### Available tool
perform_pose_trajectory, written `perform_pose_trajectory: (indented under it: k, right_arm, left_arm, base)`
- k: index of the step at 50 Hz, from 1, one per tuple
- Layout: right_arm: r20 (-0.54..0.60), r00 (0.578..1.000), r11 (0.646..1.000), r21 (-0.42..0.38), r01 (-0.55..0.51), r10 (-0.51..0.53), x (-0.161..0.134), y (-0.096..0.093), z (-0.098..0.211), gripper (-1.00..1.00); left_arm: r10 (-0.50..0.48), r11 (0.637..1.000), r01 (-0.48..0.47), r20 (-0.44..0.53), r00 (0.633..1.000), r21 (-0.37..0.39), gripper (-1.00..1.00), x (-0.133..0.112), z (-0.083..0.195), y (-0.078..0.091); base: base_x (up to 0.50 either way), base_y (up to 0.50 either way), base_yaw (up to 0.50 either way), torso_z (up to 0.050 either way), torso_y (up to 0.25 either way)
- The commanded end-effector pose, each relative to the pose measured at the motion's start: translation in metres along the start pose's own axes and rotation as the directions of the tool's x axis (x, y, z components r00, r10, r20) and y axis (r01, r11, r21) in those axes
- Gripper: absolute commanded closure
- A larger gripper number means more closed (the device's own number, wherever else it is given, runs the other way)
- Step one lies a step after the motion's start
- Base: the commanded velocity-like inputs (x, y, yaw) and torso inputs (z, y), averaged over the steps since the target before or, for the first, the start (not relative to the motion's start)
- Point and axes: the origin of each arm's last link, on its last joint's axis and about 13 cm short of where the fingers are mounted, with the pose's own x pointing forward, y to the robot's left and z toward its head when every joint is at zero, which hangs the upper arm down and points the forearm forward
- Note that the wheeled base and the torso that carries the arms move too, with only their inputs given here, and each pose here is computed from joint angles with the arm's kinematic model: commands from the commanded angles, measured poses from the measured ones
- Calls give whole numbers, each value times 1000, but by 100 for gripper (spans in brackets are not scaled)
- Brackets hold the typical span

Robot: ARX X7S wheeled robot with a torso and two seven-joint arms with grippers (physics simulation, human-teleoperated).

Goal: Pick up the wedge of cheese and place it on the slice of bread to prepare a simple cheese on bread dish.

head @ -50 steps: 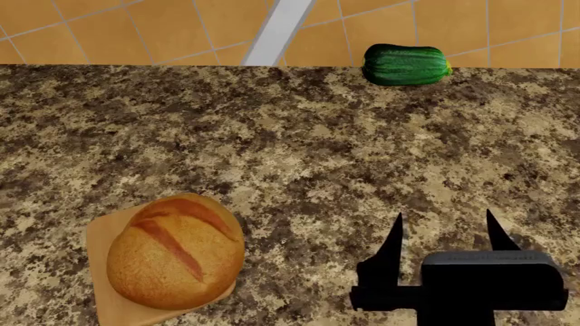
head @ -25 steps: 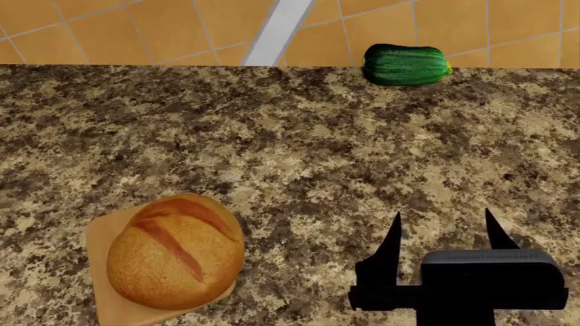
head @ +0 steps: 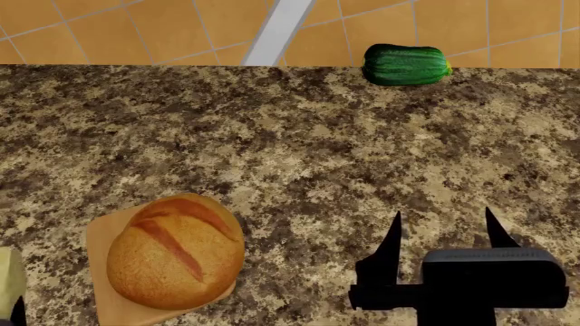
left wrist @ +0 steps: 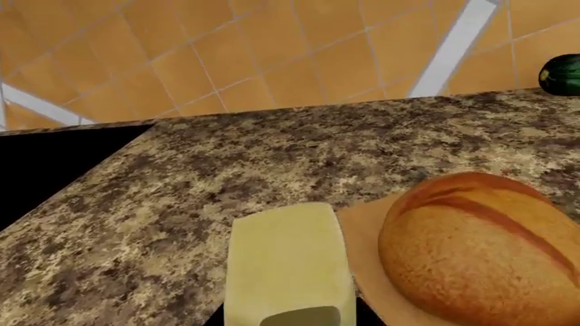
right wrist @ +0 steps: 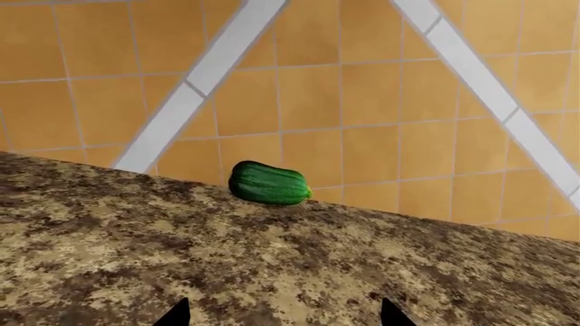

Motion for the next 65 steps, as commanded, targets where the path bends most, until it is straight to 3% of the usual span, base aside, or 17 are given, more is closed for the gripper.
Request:
perform_pose_trajectory:
  k: [1,21,28,35,38,43,56,65]
  right_arm:
    - [0,1000,1000,0,-3,3,0,0,1,-100]
    - [5,1000,1000,-18,-1,1,-1,-1,0,-100]
    - [8,1000,1000,-15,8,-8,0,-2,0,-100]
    - [7,1000,1000,-16,3,-3,0,-2,-1,-100]
    - [6,1000,1000,-15,1,-1,1,-3,7,-100]
    - [5,1000,1000,-14,-2,2,0,-3,10,-100]
    - [-1,1000,1000,-19,-1,1,1,-3,9,-100]
    - [1,1000,1000,-19,2,-2,1,-3,8,-100]
  left_arm:
    - [-68,998,68,30,997,5,100,-2,20,-8]
    - [-146,988,139,98,984,73,100,17,61,-24]
    - [-191,978,177,126,974,112,100,25,81,-39]
    - [-249,963,230,137,959,142,100,18,101,-54]
    - [-322,943,301,154,934,141,100,10,105,-60]
    - [-332,939,313,137,933,144,100,16,107,-60]
    - [-278,956,263,110,954,128,100,40,106,-57]
    - [-288,953,278,84,954,117,100,48,98,-63]
  base:
    - [0,0,0,0,0]
    - [0,0,0,0,0]
    - [0,0,0,0,0]
    - [0,0,0,0,0]
    - [0,0,0,0,0]
    - [0,0,0,0,0]
    - [0,0,0,0,0]
    - [0,0,0,0,0]
